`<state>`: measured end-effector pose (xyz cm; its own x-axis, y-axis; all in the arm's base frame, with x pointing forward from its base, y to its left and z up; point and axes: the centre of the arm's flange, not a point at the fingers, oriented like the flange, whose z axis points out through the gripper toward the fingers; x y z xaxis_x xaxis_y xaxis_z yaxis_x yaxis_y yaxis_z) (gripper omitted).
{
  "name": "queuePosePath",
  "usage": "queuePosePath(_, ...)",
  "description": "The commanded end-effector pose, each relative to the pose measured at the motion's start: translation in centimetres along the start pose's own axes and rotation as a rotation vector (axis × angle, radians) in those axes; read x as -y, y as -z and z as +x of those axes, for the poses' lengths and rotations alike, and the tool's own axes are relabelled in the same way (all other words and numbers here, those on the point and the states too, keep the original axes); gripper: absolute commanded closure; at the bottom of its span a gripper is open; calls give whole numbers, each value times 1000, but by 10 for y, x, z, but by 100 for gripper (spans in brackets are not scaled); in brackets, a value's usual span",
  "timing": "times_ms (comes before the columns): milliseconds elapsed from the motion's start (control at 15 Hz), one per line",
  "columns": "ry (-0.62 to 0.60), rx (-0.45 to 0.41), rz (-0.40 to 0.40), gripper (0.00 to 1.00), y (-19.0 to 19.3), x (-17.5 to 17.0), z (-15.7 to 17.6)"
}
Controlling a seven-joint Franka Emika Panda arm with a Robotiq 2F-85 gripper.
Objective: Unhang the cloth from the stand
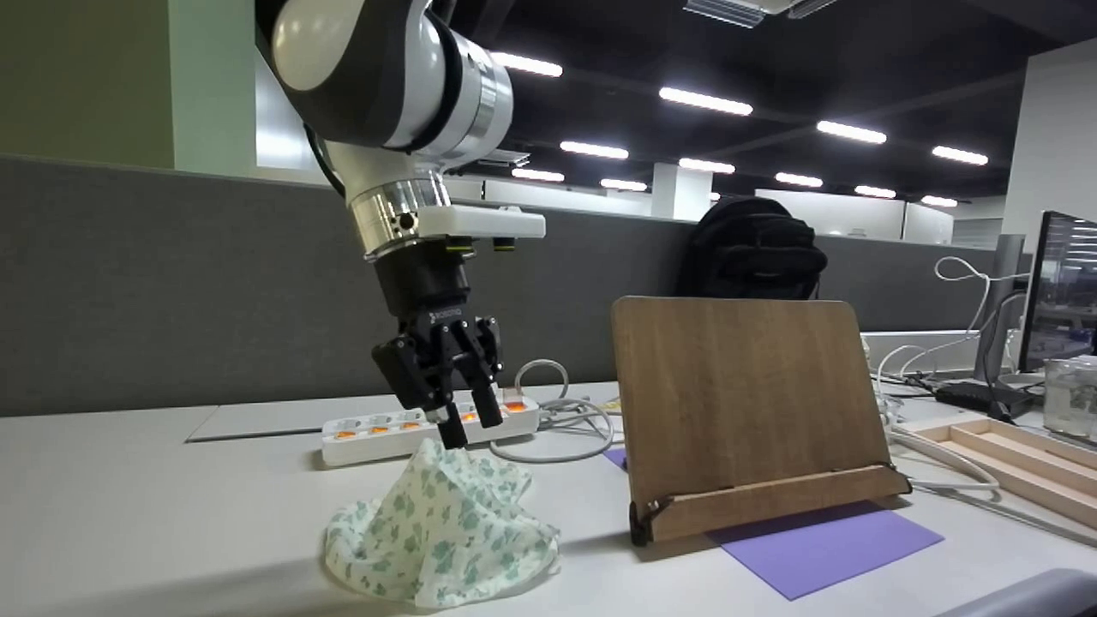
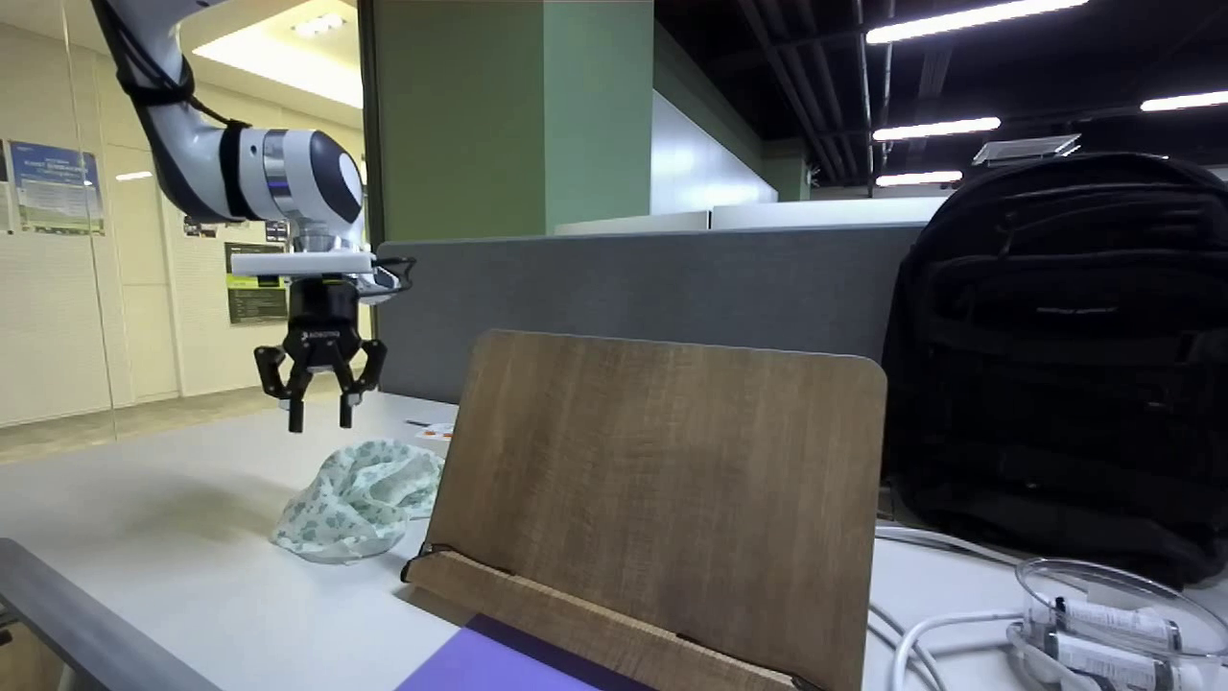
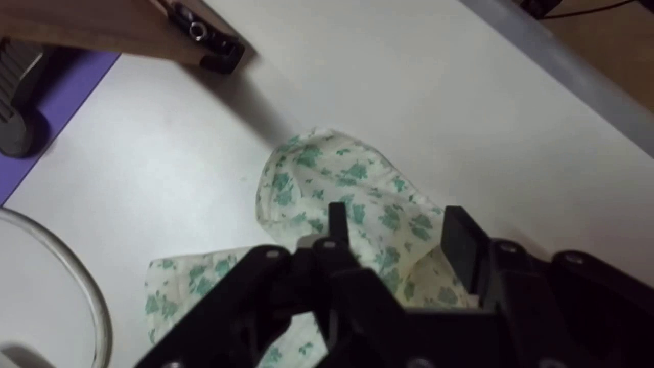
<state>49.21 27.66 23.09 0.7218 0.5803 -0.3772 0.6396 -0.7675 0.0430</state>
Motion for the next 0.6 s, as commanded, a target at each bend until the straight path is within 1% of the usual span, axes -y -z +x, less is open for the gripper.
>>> queuePosePath(0, -95, 30, 18, 16, 16, -11, -2)
queuePosePath(133, -116, 21, 8, 4, 16, -20, -6)
queuePosePath(200, -124, 20, 0, 1, 14, -24, -8)
queuePosePath(333, -138, 14, -16, 0, 10, -32, -12)
queuePosePath(533, -169, -19, -44, 0, 8, -45, -16)
